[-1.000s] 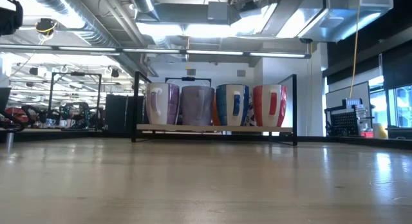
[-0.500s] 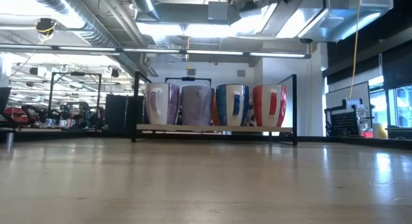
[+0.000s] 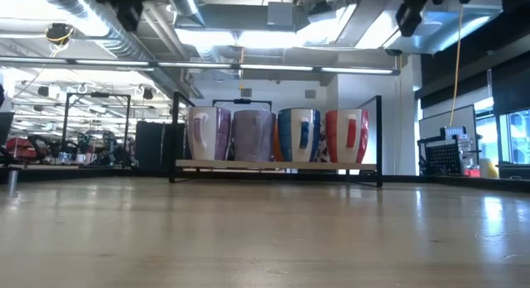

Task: Place coffee mugs
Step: Return to Home Position

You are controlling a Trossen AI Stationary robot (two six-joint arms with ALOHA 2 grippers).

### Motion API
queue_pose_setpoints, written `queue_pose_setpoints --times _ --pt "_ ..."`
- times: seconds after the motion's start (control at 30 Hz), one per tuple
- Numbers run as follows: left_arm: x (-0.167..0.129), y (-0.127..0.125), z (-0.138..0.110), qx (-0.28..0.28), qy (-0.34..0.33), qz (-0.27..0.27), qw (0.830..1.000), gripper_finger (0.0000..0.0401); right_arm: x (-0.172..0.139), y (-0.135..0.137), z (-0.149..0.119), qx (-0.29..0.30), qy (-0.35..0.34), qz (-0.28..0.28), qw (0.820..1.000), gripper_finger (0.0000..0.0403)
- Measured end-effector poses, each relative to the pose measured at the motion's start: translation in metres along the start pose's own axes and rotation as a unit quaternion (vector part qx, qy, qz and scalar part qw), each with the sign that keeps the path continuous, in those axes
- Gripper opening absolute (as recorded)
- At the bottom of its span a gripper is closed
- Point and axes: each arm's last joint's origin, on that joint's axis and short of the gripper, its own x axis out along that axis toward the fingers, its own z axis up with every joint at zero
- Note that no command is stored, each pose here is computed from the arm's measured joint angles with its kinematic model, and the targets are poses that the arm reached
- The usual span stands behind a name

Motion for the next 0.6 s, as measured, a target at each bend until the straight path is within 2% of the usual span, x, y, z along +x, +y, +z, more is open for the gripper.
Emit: queue_pose_setpoints --times 0.17,0.3,0.37,0.47,0.6 --pt "0.0 0.025 -0.016 0.009 -0.001 0.017 1.0 0.0001 -0.016 -0.005 -0.017 0.015 -0.052 -0.002 0.999 0.0003" --pt "-0.011 0.036 -0.022 0.004 -0.018 0.005 1.0 0.0002 -0.028 -0.011 -0.027 0.027 -0.085 -0.044 0.995 0.0012" --pt "-0.013 0.04 -0.026 0.003 -0.02 0.013 1.0 0.0001 -0.03 -0.014 -0.033 0.05 -0.086 -0.063 0.993 0.0014" --pt "-0.015 0.043 -0.032 0.002 -0.017 0.026 1.0 0.0005 -0.032 -0.016 -0.038 0.055 -0.07 -0.09 0.992 0.0014" --pt "-0.014 0.044 -0.032 0.0 -0.021 0.046 0.999 0.0013 -0.033 -0.016 -0.038 0.053 -0.074 -0.091 0.992 0.0014"
